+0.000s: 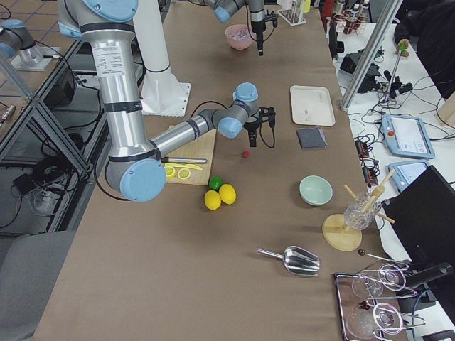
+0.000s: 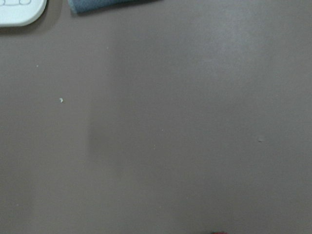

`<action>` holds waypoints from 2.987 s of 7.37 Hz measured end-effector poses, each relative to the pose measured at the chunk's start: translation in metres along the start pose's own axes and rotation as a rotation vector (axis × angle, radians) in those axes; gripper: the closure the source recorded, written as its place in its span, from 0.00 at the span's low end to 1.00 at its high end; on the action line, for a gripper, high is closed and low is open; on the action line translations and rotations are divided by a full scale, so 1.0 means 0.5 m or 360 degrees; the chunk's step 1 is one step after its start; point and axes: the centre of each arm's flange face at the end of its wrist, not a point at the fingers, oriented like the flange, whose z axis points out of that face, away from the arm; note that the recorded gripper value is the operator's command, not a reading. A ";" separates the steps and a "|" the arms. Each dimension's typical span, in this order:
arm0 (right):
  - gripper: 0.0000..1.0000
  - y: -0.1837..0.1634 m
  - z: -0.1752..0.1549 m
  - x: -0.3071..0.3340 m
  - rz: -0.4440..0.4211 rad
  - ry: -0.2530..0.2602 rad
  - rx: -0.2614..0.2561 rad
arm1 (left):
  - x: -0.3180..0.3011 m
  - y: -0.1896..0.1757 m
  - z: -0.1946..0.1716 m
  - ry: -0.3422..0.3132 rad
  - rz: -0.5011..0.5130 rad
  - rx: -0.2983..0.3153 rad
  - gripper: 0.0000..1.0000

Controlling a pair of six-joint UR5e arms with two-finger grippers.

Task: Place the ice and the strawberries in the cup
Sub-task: 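Lower the right gripper onto the red strawberry and grasp it while the left gripper withdraws, then carry the strawberry with the right gripper over the light-blue cup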

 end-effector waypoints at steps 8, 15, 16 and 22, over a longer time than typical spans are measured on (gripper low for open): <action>0.12 0.030 0.084 0.031 -0.0135 0.0241 -0.0138 | 0.009 0.004 -0.010 0.0020 -0.0056 0.0008 0.04; 1.00 0.024 0.108 0.034 -0.0129 0.0251 -0.0163 | 0.010 0.004 -0.008 0.0016 -0.0060 0.0010 0.04; 1.00 0.015 0.091 0.023 -0.0122 0.0226 -0.0155 | 0.010 0.004 -0.008 0.0017 -0.0060 0.0010 0.04; 1.00 0.016 -0.084 -0.428 0.0094 0.0004 -0.0135 | -0.096 -0.040 -0.017 -0.0068 0.0062 0.0049 0.04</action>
